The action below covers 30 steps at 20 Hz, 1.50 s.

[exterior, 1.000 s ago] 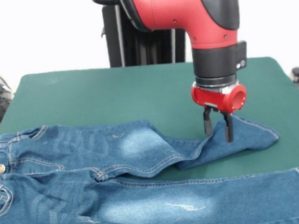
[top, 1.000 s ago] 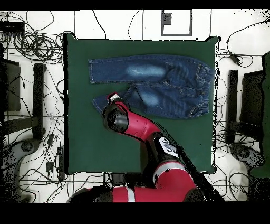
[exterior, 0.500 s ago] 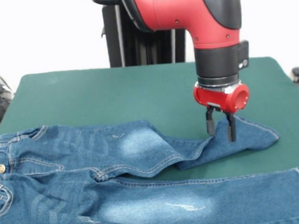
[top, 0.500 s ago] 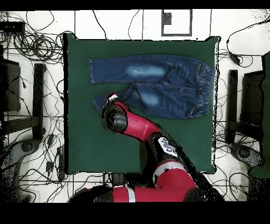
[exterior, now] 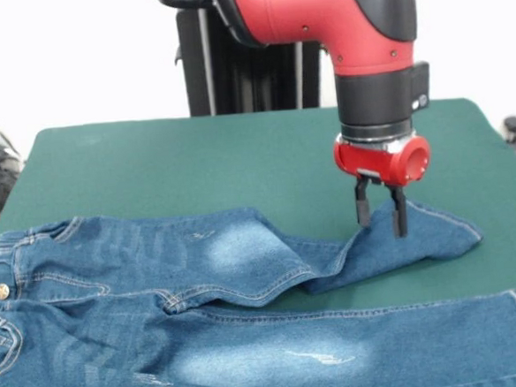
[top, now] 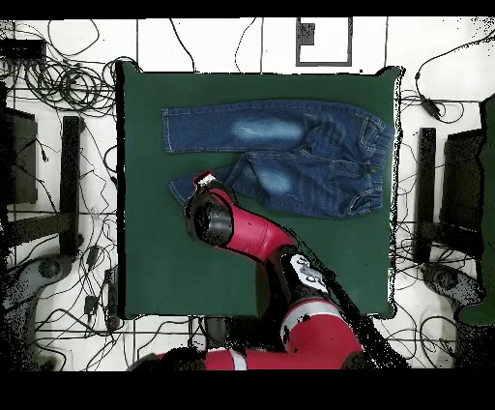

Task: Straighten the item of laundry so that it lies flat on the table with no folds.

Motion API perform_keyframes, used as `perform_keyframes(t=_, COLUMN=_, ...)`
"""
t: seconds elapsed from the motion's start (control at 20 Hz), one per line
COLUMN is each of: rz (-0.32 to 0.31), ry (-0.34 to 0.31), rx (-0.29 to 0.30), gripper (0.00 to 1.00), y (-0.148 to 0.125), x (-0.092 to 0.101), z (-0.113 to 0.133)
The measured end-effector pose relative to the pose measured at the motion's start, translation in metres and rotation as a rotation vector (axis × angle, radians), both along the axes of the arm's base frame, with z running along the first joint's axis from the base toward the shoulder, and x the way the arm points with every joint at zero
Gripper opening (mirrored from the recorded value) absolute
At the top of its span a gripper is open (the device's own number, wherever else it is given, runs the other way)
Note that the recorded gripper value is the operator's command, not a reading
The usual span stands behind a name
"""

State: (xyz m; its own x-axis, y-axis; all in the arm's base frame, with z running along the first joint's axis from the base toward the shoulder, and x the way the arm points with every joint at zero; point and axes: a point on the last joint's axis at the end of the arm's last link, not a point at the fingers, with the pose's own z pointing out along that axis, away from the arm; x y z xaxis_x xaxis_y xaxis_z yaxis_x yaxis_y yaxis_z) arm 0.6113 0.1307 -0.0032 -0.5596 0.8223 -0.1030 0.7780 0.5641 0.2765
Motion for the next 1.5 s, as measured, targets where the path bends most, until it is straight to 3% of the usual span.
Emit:
perform_keyframes(t=0.3, rz=-0.006, ry=-0.018, rx=-0.005, gripper=1.0, y=-0.007, x=0.002, z=0.017)
perform_keyframes(t=0.55, rz=-0.007, ry=-0.019, rx=-0.006, gripper=1.0, y=-0.007, x=0.003, z=0.017)
perform_keyframes(t=1.5, rz=-0.008, ry=0.037, rx=-0.012, gripper=1.0, y=-0.009, x=-0.017, z=-0.01)
